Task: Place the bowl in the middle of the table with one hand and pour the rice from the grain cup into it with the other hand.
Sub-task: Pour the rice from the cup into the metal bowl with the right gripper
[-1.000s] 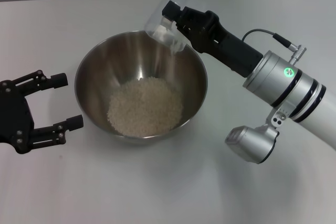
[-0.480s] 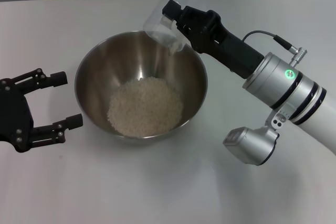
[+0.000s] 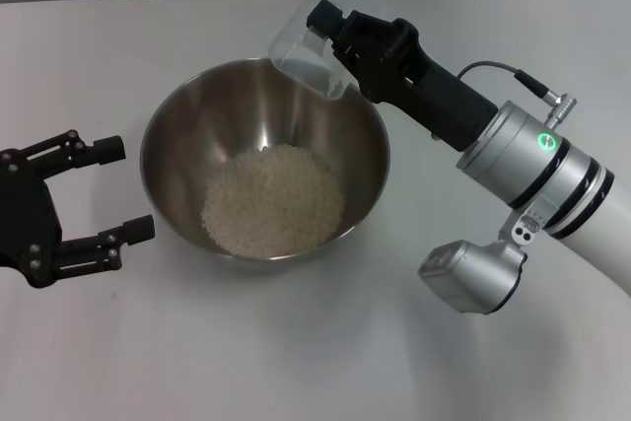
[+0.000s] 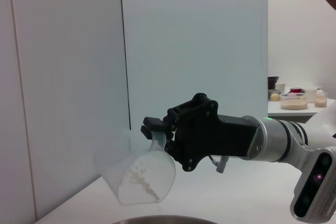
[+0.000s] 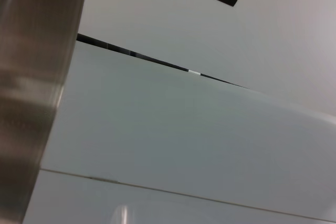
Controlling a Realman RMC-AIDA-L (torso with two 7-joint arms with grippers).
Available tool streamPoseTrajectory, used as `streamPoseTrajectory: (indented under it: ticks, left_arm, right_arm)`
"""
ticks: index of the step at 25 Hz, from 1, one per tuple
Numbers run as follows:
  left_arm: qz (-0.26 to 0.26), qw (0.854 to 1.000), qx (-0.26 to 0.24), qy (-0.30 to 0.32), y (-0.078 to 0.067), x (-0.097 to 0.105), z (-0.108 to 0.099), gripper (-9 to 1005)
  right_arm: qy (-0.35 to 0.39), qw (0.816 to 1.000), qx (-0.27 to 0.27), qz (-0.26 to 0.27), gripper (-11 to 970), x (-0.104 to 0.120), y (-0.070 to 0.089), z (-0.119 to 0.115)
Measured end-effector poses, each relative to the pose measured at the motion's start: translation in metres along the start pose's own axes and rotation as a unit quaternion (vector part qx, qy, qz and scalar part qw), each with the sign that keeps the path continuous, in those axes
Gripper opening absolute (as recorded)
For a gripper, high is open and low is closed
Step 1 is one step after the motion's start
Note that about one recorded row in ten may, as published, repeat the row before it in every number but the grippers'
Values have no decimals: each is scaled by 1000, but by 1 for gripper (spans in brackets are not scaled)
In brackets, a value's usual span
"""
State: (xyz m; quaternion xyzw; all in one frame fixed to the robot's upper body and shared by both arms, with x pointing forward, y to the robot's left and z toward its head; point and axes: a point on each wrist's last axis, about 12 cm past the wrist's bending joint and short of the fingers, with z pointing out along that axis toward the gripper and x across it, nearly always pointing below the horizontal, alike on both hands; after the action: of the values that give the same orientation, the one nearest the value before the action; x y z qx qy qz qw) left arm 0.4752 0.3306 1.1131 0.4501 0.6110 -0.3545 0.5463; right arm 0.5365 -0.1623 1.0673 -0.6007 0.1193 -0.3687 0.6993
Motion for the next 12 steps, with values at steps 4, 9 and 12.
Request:
streamPoseTrajectory:
  ticks: [4, 9, 12]
  left_arm:
    - [0, 1000, -1, 0, 0, 0, 0, 827]
    - [-1, 1000, -1, 0, -1, 1, -1, 827]
    - [-1, 1000, -2, 0, -1, 1, -1, 827]
  right_arm:
    - [14, 1000, 13, 23, 16, 2, -3, -1]
    - [56, 994, 30, 91, 16, 8, -6, 0]
    - [86, 982, 41, 163, 16, 12, -6, -3]
